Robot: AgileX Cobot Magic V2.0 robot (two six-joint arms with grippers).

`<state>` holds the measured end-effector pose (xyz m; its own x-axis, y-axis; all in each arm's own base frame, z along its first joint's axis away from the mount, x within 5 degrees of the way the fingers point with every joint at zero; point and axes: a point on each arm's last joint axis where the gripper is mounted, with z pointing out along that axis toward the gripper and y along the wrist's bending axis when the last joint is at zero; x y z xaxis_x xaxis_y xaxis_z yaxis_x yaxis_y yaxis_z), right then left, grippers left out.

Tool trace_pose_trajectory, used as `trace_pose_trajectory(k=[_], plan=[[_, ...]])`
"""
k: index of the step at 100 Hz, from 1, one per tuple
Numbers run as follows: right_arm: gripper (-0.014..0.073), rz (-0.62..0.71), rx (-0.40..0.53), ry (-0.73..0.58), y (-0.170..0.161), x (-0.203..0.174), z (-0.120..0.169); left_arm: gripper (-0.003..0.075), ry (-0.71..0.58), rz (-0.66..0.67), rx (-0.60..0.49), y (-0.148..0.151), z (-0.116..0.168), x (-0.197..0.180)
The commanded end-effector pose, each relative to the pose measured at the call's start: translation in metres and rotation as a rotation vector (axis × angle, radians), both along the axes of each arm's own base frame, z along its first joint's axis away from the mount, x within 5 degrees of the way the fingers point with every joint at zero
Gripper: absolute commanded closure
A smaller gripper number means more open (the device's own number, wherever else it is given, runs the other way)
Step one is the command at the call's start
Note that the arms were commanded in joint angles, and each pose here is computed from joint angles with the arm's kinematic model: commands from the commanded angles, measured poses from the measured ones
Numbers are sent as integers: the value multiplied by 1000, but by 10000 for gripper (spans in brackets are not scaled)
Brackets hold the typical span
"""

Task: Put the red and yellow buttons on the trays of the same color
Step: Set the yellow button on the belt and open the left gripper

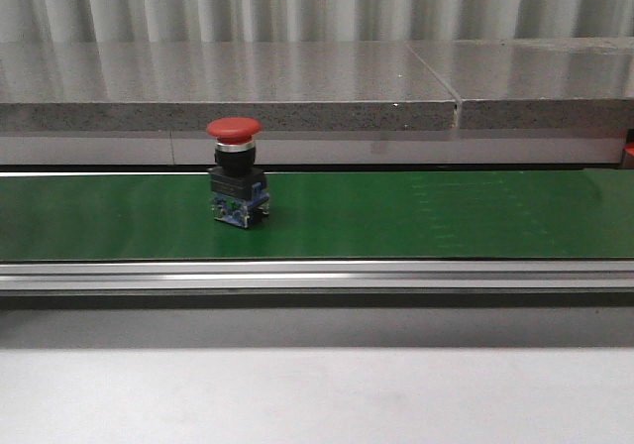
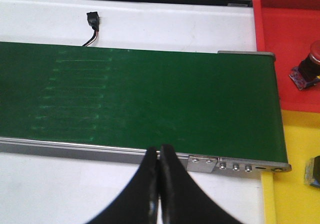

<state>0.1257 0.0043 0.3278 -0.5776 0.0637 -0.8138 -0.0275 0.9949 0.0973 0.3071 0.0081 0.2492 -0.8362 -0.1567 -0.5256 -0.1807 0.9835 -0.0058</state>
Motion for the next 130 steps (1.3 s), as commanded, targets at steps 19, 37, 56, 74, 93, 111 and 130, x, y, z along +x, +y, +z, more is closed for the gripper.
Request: trace_pose_trajectory(k=[19, 37, 56, 74, 93, 111, 130], plan=[[715, -7, -5, -81, -1, 2, 12, 101, -146, -75, 2, -14, 39, -9], [715, -7, -5, -81, -1, 2, 12, 101, -255, -143, 9, -30, 70, -29], [715, -7, -5, -81, -1, 2, 12, 101, -388, -180, 6, -36, 104, -59], [715, -7, -5, -81, -1, 2, 12, 101, -531, -212, -10, -36, 120, -98], [715, -7, -5, -81, -1, 2, 12, 101, -610, -229, -21, -31, 110, -146], [715, -7, -5, -81, -1, 2, 12, 108, -664, -227, -26, -23, 90, -189], [715, -7, -5, -81, -1, 2, 12, 307, -720, -225, -30, -17, 70, -220]])
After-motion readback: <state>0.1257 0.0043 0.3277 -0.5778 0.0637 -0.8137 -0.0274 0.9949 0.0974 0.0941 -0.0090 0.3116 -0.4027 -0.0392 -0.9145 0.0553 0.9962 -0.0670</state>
